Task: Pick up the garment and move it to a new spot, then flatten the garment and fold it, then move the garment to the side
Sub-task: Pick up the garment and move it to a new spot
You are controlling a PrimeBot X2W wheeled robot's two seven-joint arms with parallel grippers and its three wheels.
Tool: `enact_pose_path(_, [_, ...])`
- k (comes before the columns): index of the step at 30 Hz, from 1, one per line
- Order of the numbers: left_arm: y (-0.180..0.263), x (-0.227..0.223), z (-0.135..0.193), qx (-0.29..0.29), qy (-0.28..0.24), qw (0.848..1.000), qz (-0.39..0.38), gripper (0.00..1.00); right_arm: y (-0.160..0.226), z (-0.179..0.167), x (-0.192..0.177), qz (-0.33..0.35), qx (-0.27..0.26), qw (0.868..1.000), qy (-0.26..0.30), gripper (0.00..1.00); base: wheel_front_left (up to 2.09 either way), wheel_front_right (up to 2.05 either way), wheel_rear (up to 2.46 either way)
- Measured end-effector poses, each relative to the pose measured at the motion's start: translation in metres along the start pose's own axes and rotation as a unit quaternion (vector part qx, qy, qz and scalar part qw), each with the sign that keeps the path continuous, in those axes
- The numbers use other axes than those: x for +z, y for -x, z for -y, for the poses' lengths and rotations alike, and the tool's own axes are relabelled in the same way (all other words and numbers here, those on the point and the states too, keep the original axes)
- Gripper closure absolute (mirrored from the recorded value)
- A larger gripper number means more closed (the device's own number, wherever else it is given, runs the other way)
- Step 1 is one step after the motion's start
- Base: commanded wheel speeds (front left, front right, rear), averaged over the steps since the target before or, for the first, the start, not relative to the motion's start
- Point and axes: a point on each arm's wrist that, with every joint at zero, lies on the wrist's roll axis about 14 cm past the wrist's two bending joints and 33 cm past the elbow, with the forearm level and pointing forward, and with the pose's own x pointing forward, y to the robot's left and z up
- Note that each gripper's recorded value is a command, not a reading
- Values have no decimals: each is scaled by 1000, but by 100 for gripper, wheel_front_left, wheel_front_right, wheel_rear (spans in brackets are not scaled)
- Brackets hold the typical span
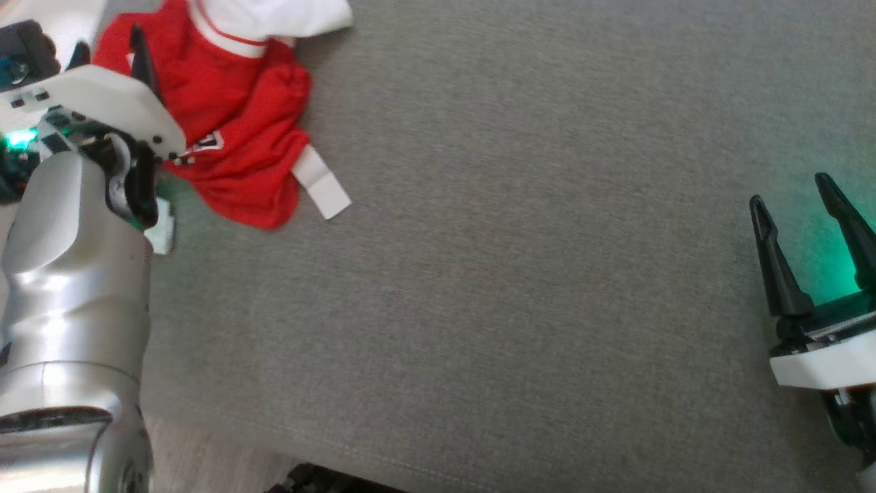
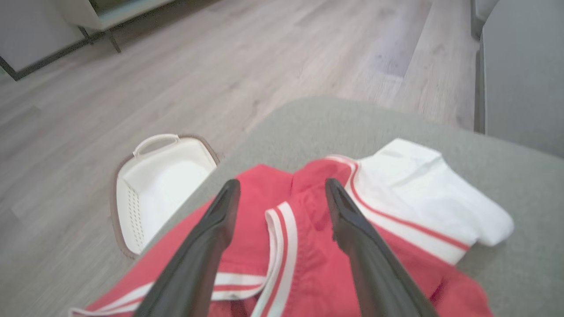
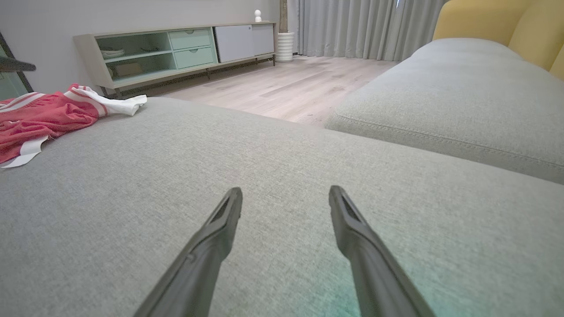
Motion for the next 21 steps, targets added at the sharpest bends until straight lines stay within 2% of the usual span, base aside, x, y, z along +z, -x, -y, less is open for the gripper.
enact_pose_path(3, [-11, -34, 4, 3, -7, 998, -57, 0, 4, 9, -7, -7, -13, 1000, -3, 0, 0, 0, 0])
enact_pose_path(8, [-16, -69, 3, 14, -15, 994, -106, 0, 9, 17, -12, -12, -26, 1000, -5, 0, 0, 0, 0])
enact_pose_path(9, [-18, -71, 1, 18, -17, 994, -107, 8, 10, 18, -12, -12, -28, 1000, -5, 0, 0, 0, 0])
enact_pose_path(10, [-19, -72, 0, 19, -21, 994, -104, 64, 11, 19, -13, -12, -29, 999, -6, 0, 0, 0, 0])
enact_pose_path(11, [-20, -71, -1, 21, -22, 995, -98, 100, 11, 20, -13, -12, -31, 999, -6, 0, 0, 0, 0])
enact_pose_path(16, [-24, -40, -1, 17, -29, 999, -27, 100, 11, 21, -9, -7, -37, 999, -5, 0, 0, 0, 0])
enact_pose_path(21, [-16, 29, 13, -15, -63, 994, 85, 100, 16, 10, 6, 7, -43, 999, -16, 0, 0, 0, 0])
